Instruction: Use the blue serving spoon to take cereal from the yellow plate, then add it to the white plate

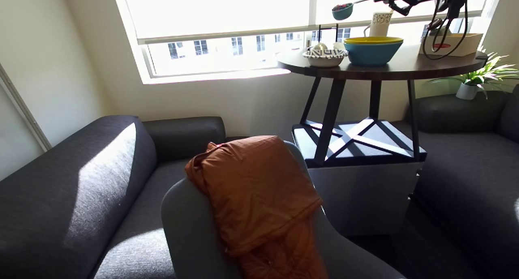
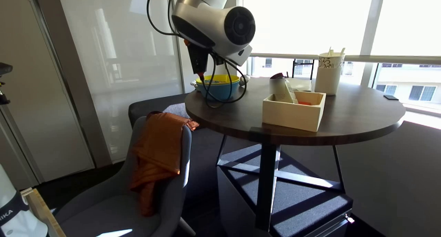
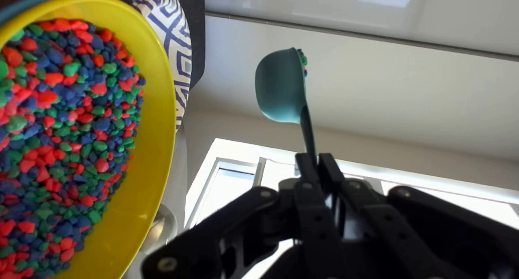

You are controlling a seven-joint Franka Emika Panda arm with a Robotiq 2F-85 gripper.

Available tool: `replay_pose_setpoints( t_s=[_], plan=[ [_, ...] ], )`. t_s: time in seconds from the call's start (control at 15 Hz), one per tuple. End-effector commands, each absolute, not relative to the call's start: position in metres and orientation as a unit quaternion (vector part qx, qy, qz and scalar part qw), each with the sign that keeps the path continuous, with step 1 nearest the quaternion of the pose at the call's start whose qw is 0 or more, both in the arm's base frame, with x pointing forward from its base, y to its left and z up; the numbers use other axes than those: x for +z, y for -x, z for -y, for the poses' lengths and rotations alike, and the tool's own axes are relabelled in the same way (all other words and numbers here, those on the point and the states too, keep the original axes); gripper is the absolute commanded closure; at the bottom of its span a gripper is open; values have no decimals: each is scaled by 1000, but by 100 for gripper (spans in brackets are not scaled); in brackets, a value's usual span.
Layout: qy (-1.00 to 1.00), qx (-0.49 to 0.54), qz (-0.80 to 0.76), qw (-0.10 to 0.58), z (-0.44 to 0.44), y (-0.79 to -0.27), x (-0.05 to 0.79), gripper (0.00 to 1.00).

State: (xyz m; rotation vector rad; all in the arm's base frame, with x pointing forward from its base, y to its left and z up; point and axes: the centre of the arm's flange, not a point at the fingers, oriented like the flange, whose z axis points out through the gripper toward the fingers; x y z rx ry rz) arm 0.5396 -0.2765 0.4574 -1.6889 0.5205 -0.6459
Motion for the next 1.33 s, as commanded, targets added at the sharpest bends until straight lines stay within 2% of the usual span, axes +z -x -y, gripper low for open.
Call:
replay_pose_setpoints(
  t_s=[0.0,0.2,0.27,0.33,0.4,0.87,1.27],
  plan=[
    [731,-296,-231,570,266,-543,468,98],
    [742,-304,-232,550,263,-545,469,98],
    [736,-294,-236,563,273,-546,460,92],
    [737,-296,-236,560,271,-547,461,92],
    [738,-296,-235,559,271,-548,461,98],
    [752,-307,-221,540,264,-547,460,98],
    [779,-338,-194,491,257,-549,464,98]
  ],
)
